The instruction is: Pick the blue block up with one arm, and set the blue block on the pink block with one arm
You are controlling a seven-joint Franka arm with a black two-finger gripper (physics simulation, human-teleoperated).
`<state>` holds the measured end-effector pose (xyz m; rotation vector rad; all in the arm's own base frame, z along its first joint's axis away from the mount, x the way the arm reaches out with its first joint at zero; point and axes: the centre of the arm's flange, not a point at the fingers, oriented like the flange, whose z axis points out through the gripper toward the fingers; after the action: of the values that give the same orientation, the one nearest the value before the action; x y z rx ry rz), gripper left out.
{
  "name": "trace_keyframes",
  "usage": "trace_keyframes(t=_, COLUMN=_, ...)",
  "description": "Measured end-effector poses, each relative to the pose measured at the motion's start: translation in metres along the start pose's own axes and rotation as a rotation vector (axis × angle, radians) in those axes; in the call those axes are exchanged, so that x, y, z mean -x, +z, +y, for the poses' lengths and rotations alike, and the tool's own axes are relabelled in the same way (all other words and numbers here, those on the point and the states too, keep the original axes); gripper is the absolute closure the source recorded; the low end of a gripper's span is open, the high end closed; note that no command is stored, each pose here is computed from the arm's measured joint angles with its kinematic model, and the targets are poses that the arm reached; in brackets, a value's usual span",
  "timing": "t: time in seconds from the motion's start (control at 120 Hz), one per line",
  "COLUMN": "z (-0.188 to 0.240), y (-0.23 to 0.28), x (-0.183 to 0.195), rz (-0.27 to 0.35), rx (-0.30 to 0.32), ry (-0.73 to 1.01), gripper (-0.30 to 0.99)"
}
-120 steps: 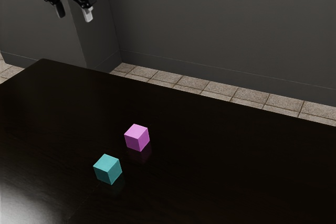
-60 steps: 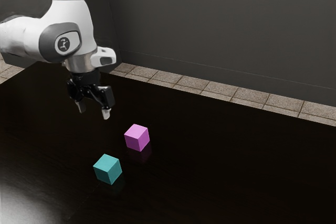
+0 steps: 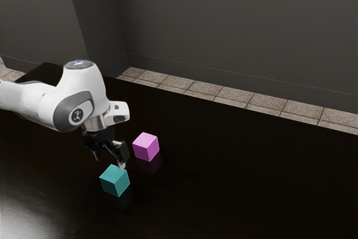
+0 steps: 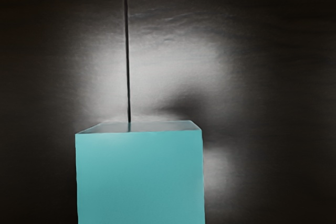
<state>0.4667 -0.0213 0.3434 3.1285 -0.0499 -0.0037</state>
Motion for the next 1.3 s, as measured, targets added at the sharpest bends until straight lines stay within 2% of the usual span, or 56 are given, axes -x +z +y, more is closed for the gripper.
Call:
trace_keyframes(t=0.15, z=-0.001, y=0.012, x=0.0, rz=0.024, rx=-0.001, ry=0.013, gripper=0.0)
trace_keyframes(t=0.567, z=-0.009, y=0.04, x=-0.006, rz=0.04, rx=0.002, ry=0.036, gripper=0.0)
trace_keyframes(t=1.008, z=-0.01, y=0.065, x=-0.004, rz=0.012, rx=0.001, ry=0.062, gripper=0.0)
trace_keyframes(t=1.3, z=-0.025, y=0.071, x=-0.004, rz=0.003, rx=-0.001, ry=0.049, gripper=0.0)
